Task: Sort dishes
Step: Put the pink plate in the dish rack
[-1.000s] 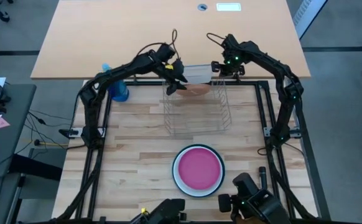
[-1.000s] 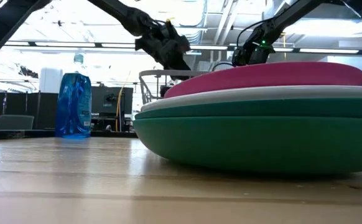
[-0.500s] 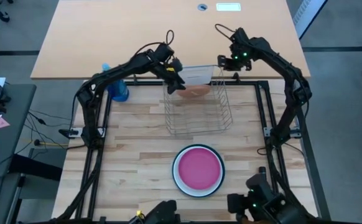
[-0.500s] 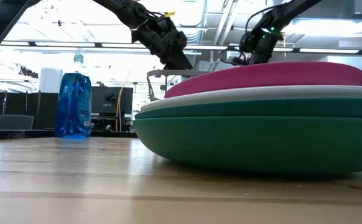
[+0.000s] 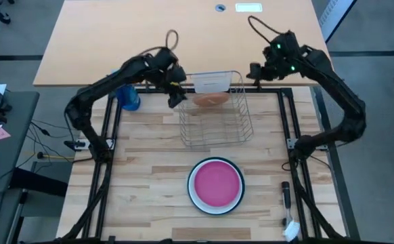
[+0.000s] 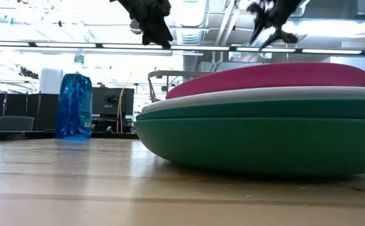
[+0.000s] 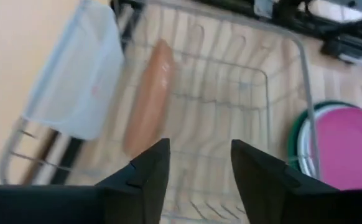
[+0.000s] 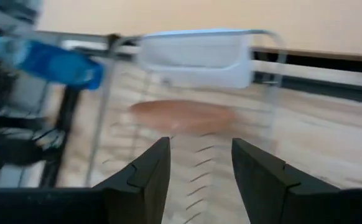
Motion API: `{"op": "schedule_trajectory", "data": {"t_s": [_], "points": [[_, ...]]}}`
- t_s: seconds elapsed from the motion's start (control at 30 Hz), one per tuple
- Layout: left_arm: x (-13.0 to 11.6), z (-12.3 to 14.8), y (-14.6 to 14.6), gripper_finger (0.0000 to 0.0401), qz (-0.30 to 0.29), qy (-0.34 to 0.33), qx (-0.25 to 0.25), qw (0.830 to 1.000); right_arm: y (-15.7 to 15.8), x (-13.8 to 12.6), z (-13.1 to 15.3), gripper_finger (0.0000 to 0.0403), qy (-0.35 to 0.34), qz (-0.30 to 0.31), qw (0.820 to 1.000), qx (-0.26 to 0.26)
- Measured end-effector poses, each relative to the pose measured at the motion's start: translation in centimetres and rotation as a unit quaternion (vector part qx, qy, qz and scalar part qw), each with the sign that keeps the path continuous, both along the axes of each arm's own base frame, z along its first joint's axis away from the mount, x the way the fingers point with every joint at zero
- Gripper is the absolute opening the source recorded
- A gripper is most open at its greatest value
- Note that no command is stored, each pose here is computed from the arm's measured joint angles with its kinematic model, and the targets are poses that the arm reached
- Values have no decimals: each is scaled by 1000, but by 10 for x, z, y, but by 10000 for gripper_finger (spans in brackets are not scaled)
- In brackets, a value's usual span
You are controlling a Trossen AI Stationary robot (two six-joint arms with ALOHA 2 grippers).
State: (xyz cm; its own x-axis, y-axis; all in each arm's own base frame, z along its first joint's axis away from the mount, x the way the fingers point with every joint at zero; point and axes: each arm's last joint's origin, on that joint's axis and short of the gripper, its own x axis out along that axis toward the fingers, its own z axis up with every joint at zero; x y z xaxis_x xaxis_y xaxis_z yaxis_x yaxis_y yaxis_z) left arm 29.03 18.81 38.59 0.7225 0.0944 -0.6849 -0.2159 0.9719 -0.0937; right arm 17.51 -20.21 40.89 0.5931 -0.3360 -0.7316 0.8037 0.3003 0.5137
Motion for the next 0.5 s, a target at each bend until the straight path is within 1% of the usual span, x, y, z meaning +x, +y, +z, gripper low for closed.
{"op": "schedule_trajectory", "data": {"t_s": [0.1,0.17,0.23,0.3,0.33,0.4,0.5], "points": [[7,-15,-7,137,-9,47,-34,998,35,5,14,174,-13,57,998,-24],[12,-20,-14,123,-10,61,-54,997,63,9,21,170,-4,131,990,-49],[14,-14,-32,105,-22,58,-57,996,95,11,24,164,9,211,975,-63],[14,0,-57,85,-46,42,-35,997,124,13,25,155,26,266,962,-61],[14,6,-69,75,-58,36,-27,997,138,13,24,149,38,280,958,-57],[18,9,-90,58,-88,33,-24,995,160,13,22,134,68,295,952,-51],[30,1,-118,40,-119,56,-46,990,189,14,19,109,89,336,936,-46]]}}
